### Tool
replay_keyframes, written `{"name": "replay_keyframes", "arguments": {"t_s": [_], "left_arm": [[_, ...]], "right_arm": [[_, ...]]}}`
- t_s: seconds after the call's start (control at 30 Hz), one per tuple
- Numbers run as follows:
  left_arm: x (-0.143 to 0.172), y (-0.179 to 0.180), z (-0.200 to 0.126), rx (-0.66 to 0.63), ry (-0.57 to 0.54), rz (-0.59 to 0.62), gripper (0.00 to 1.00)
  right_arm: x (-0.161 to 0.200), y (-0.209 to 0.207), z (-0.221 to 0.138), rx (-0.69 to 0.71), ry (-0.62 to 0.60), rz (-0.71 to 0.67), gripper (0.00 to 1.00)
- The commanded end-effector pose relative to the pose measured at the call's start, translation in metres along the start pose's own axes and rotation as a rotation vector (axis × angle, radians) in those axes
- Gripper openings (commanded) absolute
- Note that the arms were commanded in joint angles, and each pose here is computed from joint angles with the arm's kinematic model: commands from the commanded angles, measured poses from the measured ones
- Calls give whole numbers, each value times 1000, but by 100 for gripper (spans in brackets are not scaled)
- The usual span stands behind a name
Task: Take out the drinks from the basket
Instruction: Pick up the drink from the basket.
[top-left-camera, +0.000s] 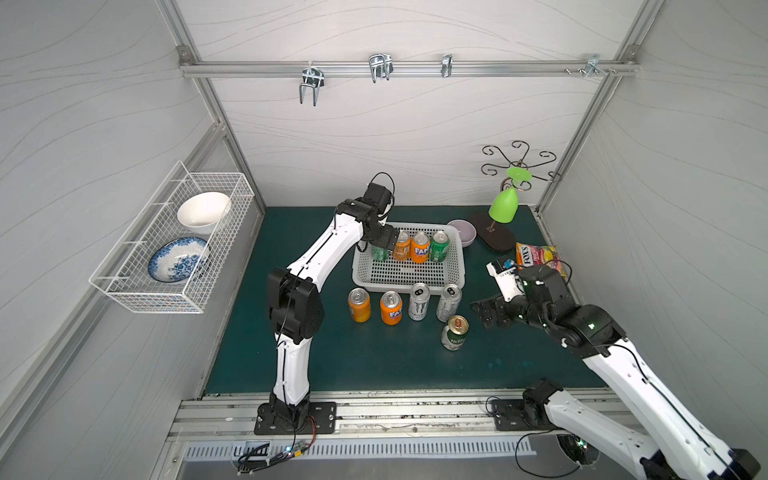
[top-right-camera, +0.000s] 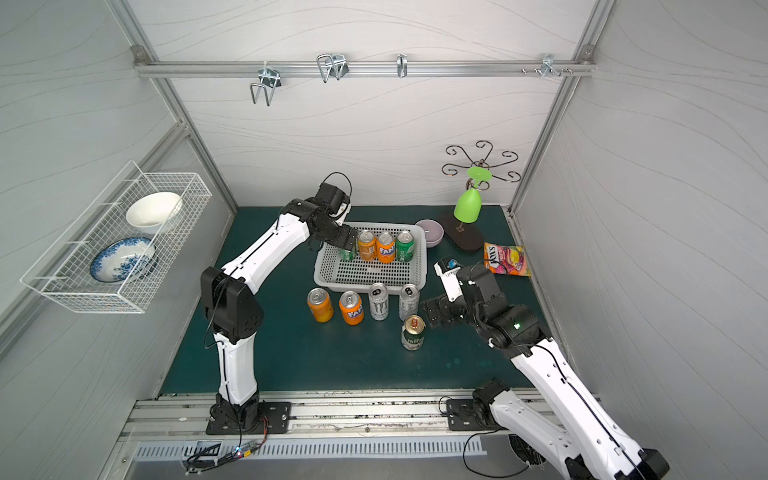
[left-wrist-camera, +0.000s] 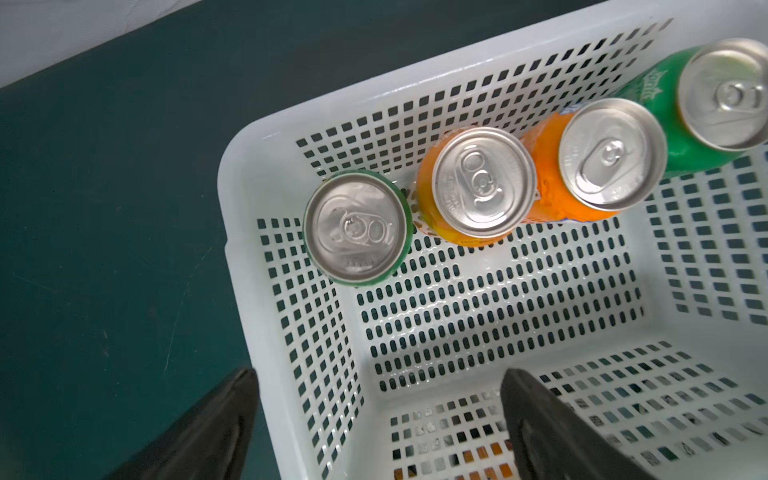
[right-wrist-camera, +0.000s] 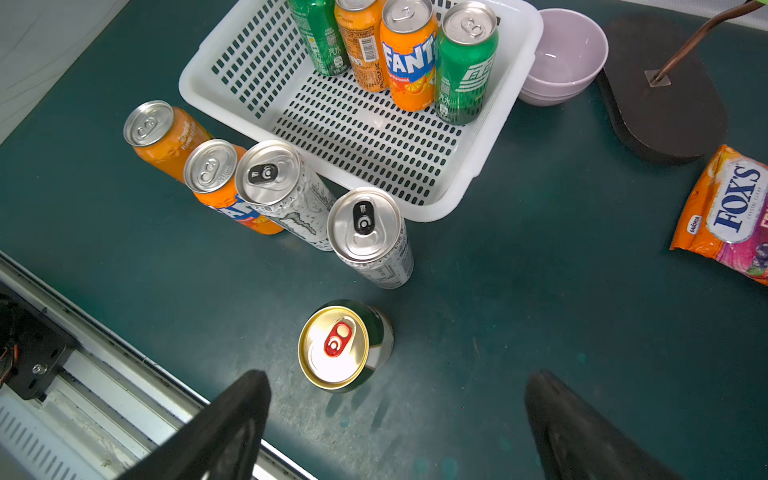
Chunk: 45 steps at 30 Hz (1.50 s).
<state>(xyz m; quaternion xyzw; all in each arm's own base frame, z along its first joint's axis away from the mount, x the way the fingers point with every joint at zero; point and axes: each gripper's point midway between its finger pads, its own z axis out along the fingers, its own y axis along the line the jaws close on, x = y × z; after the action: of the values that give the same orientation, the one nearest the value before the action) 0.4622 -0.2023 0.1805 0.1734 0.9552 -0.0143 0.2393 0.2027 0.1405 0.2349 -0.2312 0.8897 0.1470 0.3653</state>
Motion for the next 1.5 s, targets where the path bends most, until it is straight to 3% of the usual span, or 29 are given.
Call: {"name": "replay_keyframes", "arguments": {"t_s": [0.0, 0.43, 0.77, 1.2, 1.47], "left_arm": [[-12, 5, 7, -23, -5, 38, 96], [-13, 7, 57, -52, 67, 145, 92], [-17, 14, 84, -31, 59, 133, 82], [-29, 14, 100, 1, 13, 141, 80], [-26, 15, 98, -6, 27, 144, 68]], "right_arm": [[5, -1, -5, 2, 3, 12, 99], [10, -10, -5, 45, 9, 22, 99], [9, -10, -2, 41, 17, 25, 99], [7, -10, 4, 38, 23, 23, 99], [5, -10, 4, 41, 14, 17, 99]]}}
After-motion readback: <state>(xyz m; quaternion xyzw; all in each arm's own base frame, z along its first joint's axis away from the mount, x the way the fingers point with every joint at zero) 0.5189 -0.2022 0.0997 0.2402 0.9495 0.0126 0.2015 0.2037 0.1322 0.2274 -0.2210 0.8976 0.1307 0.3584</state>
